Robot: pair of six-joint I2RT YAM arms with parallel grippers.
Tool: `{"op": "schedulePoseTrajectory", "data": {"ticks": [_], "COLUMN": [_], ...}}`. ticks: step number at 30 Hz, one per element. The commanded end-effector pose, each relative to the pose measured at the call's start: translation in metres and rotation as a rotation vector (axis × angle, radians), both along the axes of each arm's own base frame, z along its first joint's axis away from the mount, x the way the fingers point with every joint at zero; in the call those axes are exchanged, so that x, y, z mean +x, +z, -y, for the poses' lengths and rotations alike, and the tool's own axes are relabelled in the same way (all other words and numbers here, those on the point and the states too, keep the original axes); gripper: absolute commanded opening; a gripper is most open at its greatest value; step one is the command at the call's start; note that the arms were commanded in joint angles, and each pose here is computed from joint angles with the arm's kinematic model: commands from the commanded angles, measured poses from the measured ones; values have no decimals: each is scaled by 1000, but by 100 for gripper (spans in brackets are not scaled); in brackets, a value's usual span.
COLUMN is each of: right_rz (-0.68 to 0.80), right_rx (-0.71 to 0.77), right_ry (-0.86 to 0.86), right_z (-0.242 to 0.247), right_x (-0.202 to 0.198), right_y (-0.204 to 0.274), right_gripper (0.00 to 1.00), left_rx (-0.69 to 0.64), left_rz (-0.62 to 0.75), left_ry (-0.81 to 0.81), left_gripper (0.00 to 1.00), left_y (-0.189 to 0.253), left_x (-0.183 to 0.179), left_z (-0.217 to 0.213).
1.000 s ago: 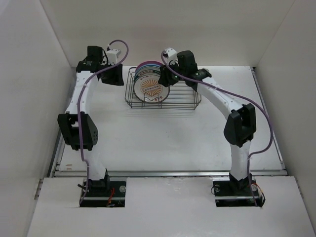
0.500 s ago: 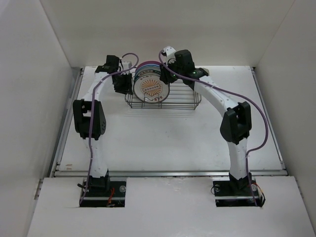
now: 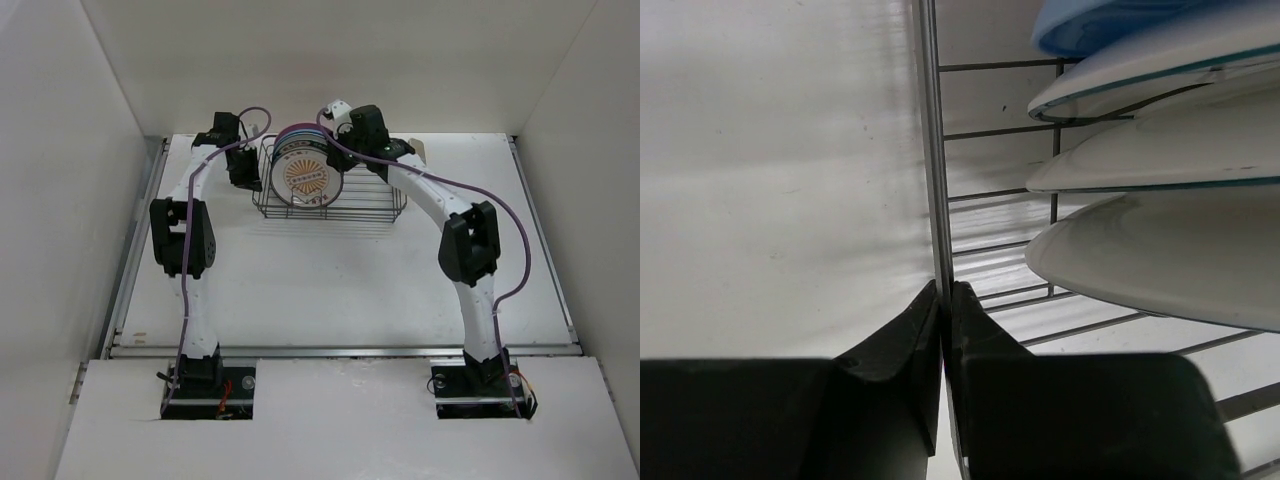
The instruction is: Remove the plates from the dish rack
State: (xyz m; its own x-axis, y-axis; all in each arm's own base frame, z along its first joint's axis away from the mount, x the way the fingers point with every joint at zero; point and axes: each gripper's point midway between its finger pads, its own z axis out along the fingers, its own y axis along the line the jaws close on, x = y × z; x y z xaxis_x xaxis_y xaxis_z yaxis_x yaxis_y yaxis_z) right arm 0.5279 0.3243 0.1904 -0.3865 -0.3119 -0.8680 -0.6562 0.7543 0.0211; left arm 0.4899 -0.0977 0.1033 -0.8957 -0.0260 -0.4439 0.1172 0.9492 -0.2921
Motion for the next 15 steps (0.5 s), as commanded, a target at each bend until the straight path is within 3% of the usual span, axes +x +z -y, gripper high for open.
{"op": "schedulePoseTrajectory", "data": {"ticks": [1, 15], "right_rz": [57, 429], "right_rx": [44, 187], "right_ry": [-37, -184], "right_z": [-2, 29], "right_x": [13, 6], "right_y": [23, 179], "right_gripper": [0, 0], "left_rx": [-80, -111], "left_rz": [-3, -7], "left_ry": [-9, 85], "left_gripper": [0, 0], "left_y": [1, 12], "left_x": [5, 4], "left_z": [23, 23]}}
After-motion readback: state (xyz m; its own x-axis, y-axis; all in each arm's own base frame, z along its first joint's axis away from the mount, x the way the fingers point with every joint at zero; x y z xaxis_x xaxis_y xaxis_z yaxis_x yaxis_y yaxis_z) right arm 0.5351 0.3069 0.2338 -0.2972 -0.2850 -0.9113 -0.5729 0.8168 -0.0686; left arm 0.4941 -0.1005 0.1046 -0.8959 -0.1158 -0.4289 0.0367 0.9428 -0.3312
